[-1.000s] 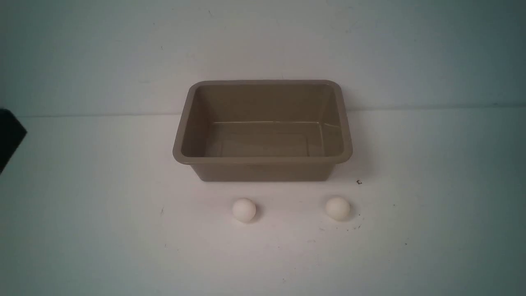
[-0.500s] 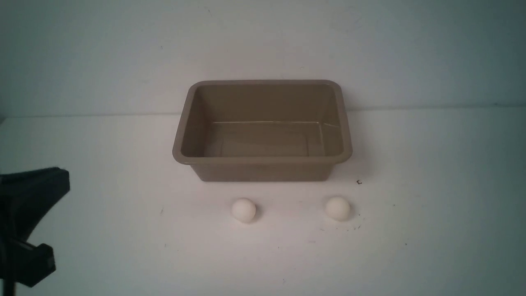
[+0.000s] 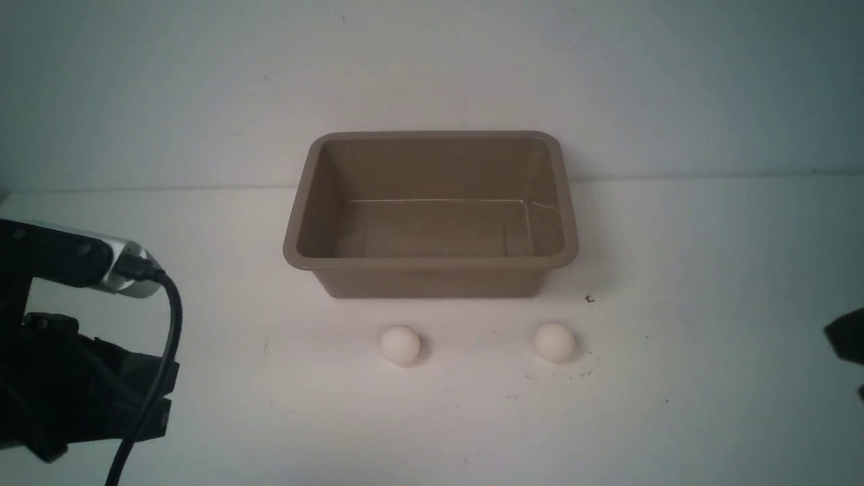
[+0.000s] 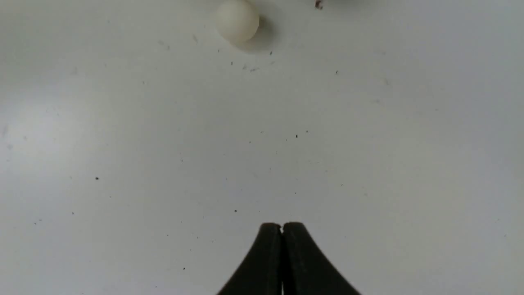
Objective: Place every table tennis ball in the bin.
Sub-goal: Use the right arm to clamp the table tennis ball closest to it
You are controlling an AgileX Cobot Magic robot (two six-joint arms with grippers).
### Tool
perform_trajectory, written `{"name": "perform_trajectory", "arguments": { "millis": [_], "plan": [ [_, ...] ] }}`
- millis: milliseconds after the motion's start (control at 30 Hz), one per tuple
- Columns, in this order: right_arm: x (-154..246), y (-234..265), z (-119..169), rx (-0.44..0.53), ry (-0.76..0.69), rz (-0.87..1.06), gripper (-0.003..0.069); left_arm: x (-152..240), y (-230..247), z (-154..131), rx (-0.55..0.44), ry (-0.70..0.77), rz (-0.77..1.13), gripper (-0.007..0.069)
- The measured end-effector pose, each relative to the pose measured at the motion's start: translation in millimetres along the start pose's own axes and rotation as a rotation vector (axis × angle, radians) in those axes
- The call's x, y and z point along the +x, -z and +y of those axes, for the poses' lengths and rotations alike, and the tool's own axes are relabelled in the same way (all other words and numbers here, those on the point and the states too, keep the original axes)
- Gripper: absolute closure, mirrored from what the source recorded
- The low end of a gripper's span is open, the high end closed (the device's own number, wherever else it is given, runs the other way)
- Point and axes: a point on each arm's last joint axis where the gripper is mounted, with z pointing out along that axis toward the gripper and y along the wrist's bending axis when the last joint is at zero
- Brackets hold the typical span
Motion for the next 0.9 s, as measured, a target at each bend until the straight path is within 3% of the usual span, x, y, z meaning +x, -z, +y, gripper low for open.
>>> {"name": "perform_trajectory", "arguments": {
  "millis": [233, 533, 733, 900],
  "plan": [
    [-50, -66, 42, 0.066, 0.035, 0.055, 0.0671, -21, -9, 8, -0.015, -0.015, 0.014, 0.0629],
    [-103, -74, 51, 0.007, -0.008, -0.046, 0.0648, -21, -14, 1, 0.014, -0.059, 0.041, 0.0629],
    [-121, -84, 54, -0.029, 0.005, -0.047, 0.0555, -19, -17, -12, 0.043, -0.166, 0.071, 0.0629],
    [-120, -98, 50, -0.028, -0.016, 0.004, 0.0400, -18, -18, -13, 0.041, -0.178, 0.082, 0.0629]
  ]
}}
